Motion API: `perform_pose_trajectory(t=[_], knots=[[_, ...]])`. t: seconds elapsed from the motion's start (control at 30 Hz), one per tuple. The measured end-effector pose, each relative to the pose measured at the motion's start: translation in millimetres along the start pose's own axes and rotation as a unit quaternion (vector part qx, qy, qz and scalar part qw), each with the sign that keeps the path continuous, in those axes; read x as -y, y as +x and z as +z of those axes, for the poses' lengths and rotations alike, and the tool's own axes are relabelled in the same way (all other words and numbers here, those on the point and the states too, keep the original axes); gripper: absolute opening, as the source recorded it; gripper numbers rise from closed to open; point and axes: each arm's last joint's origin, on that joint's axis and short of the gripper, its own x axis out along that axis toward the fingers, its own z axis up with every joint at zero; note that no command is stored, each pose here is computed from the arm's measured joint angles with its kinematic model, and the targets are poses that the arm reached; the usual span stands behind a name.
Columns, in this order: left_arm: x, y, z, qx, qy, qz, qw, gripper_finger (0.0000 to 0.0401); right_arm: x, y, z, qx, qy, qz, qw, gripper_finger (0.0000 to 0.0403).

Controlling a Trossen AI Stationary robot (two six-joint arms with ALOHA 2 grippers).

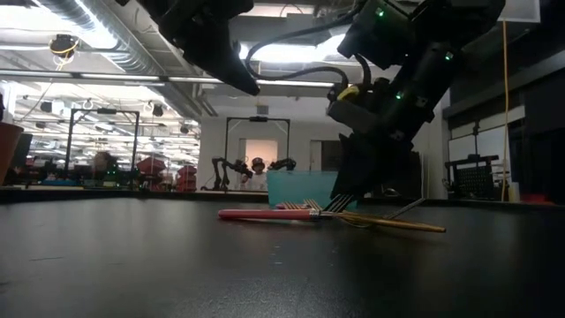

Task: Sort silverware by color (type)
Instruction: Put the gold fork into the blue bin

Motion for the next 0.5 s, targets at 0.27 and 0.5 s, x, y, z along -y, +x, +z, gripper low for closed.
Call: perform_pose_trajectory(t=[0.27, 0.5], knots=[[-2.8, 0.6, -0.2, -0.001, -0.003, 0.004, 1.0, 0.0095, -0.1, 3.3, -1.3, -0.002, 0.01, -0.002, 1.0, 0.0113], [-2.8, 0.6, -0.3, -0.001, -0.003, 0.004, 1.0, 0.0095, -0.8, 17.3, -6.9, -0.01, 0.009, -0.001, 1.0, 0.0113]])
